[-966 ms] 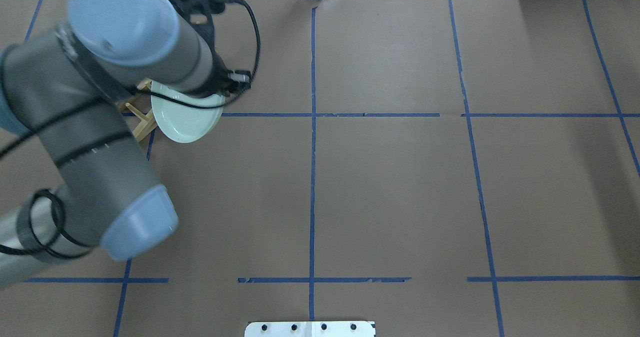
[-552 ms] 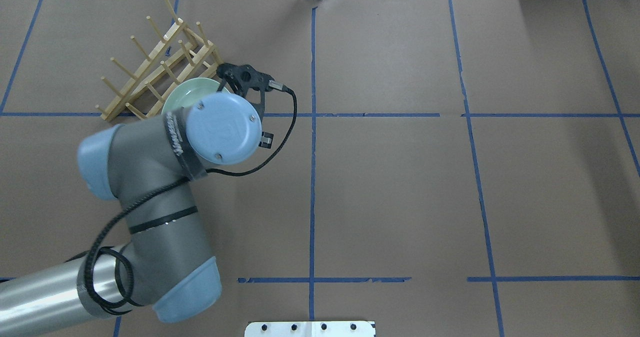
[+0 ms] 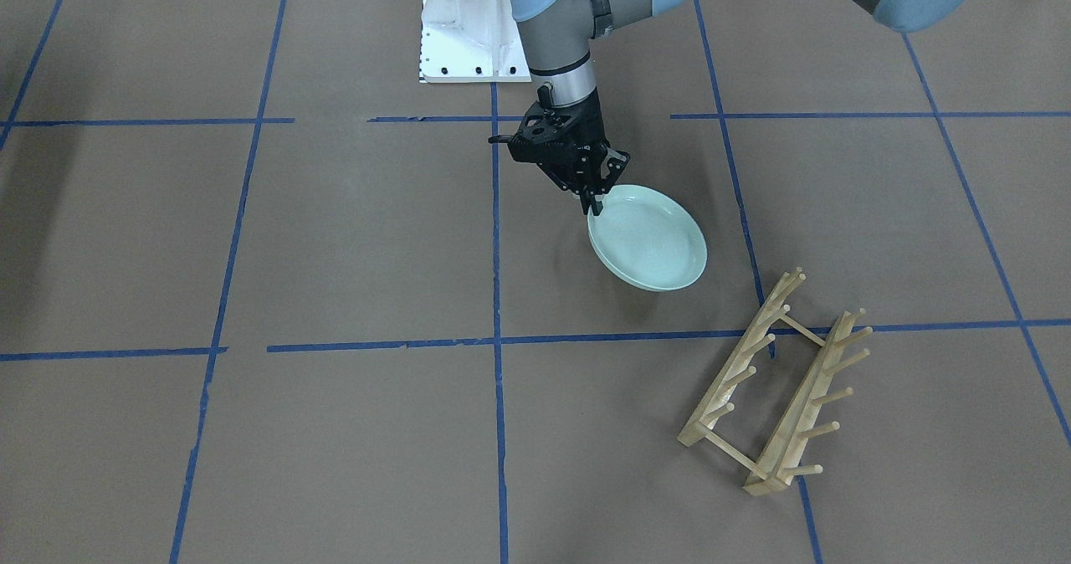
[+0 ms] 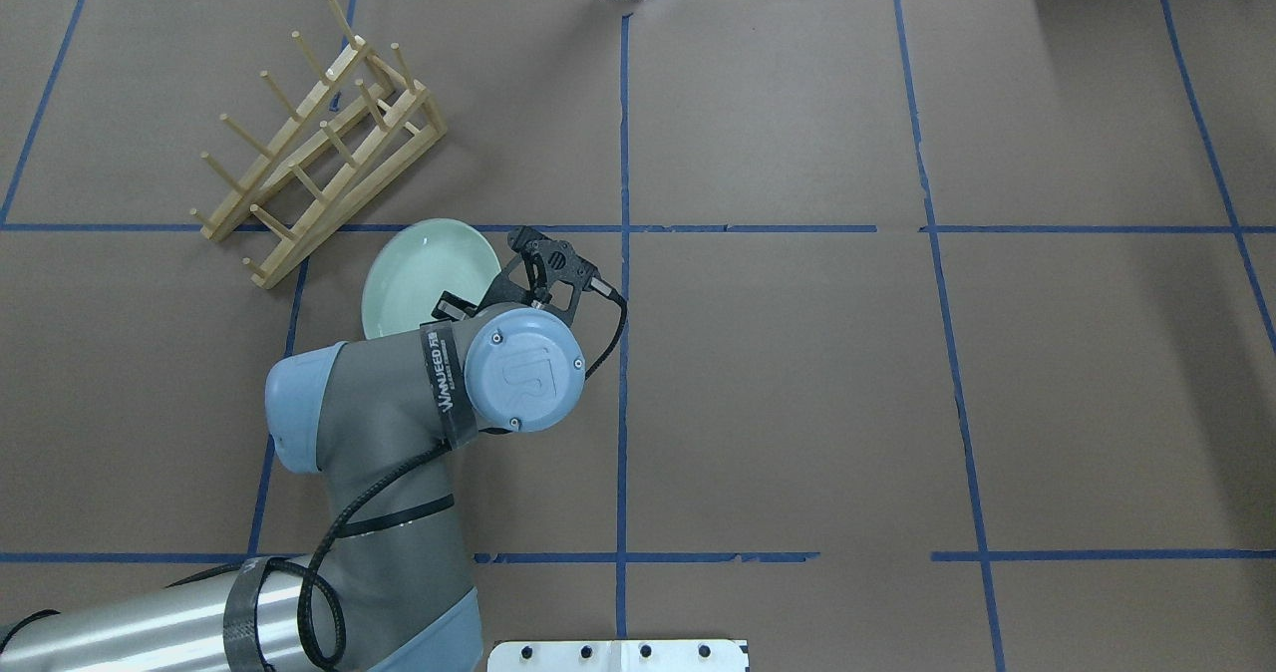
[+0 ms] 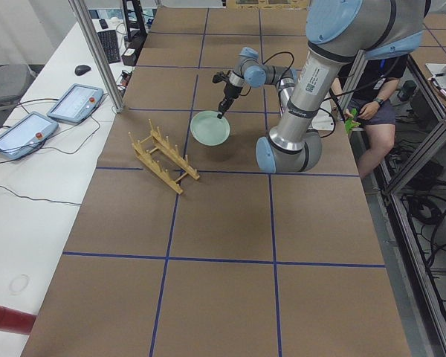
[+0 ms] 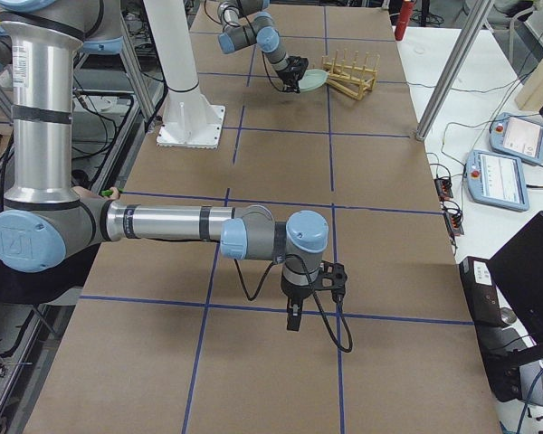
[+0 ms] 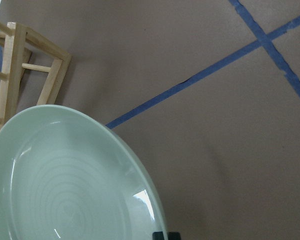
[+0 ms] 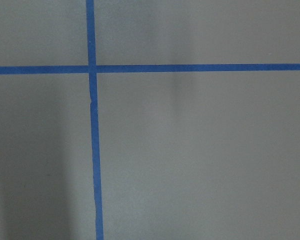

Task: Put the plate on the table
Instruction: 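Lower the plate onto the table beside the rack and open the left gripper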

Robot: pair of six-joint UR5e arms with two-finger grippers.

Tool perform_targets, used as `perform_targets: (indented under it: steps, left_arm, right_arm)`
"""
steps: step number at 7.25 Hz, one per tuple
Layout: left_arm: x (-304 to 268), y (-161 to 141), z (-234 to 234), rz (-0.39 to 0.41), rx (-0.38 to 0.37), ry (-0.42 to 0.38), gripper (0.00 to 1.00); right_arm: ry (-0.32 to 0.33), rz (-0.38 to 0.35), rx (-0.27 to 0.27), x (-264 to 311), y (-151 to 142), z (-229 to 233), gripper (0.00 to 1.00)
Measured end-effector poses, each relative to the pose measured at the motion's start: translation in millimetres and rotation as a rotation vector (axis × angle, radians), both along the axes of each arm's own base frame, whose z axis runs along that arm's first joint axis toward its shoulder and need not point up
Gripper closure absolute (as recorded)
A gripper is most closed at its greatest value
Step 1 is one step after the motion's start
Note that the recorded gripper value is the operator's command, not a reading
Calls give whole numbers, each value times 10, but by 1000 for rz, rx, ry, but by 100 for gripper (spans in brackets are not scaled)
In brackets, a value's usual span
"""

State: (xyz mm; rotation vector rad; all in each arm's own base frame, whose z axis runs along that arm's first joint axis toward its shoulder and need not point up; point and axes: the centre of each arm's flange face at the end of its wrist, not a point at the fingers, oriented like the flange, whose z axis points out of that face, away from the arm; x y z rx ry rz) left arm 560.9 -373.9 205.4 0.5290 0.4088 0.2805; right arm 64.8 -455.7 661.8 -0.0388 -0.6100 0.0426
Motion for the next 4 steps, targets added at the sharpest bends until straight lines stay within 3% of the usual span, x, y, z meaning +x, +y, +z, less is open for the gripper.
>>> perform_targets:
  steps: [4]
  left_arm:
    - [-244, -31, -335, -35, 69, 145, 0]
  right_arm:
    - [1, 1, -1, -1, 0, 1, 0]
